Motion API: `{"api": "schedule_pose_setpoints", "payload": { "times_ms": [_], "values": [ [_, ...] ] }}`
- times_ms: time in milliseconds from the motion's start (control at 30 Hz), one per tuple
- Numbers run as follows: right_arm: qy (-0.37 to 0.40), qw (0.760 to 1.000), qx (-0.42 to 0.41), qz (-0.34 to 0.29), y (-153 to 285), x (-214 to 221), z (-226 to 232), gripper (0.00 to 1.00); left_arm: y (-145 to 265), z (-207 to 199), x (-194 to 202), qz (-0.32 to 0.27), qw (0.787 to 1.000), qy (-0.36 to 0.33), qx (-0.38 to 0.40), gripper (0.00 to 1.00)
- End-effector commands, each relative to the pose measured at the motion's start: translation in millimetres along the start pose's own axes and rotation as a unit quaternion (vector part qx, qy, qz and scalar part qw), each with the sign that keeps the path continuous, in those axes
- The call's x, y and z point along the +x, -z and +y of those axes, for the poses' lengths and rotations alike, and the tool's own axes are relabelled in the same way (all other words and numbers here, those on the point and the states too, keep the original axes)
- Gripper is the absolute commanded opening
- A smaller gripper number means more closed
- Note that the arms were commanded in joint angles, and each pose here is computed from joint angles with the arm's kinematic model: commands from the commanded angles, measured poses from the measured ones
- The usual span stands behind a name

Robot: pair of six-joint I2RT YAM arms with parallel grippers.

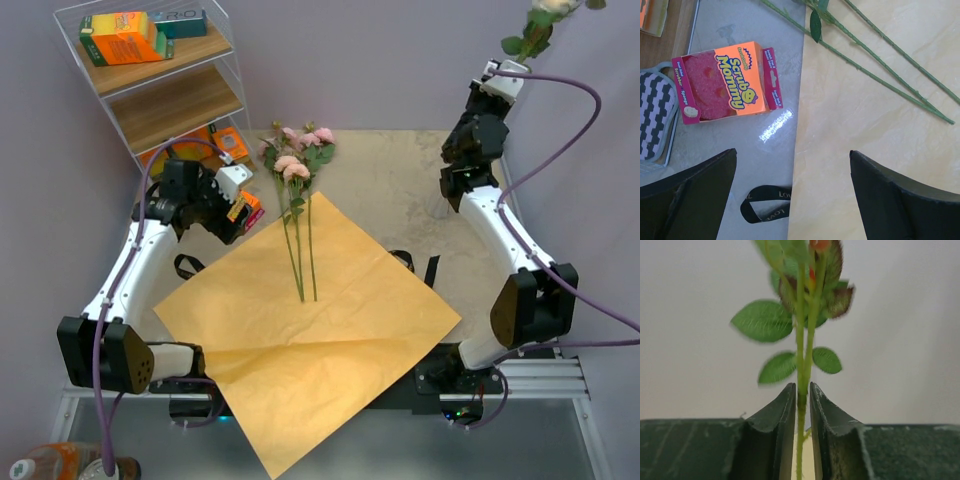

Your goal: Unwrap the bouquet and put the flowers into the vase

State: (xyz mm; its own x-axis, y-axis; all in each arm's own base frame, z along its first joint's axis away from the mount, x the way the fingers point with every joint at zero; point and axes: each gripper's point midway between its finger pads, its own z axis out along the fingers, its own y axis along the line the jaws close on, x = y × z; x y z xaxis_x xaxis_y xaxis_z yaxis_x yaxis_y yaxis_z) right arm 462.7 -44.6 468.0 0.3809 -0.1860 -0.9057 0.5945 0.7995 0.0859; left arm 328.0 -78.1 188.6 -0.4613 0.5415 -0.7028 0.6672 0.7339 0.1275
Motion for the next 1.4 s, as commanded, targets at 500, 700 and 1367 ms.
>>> {"api": "schedule_pose_setpoints", "payload": {
  "times_ms": [500,700,1367],
  "values": [
    [-0.025,0.96,-0.097,0.262,134.2,97.0,12.7,0.54,41.7,0.0,-39.4,-0.067,0.997,0.021,-0.01,0.99],
    [-0.014,0.947,-0.146,0.287,179.2,104.4,34.6,0.61,44.8,3.1,-44.3,-0.062,0.997,0.046,-0.014,0.99],
    [0.149,0.915,-0.281,0.247,299.2,87.0,135.2,0.86,48.9,5.1,-41.9,-0.066,0.995,0.068,-0.035,0.99]
  ]
}}
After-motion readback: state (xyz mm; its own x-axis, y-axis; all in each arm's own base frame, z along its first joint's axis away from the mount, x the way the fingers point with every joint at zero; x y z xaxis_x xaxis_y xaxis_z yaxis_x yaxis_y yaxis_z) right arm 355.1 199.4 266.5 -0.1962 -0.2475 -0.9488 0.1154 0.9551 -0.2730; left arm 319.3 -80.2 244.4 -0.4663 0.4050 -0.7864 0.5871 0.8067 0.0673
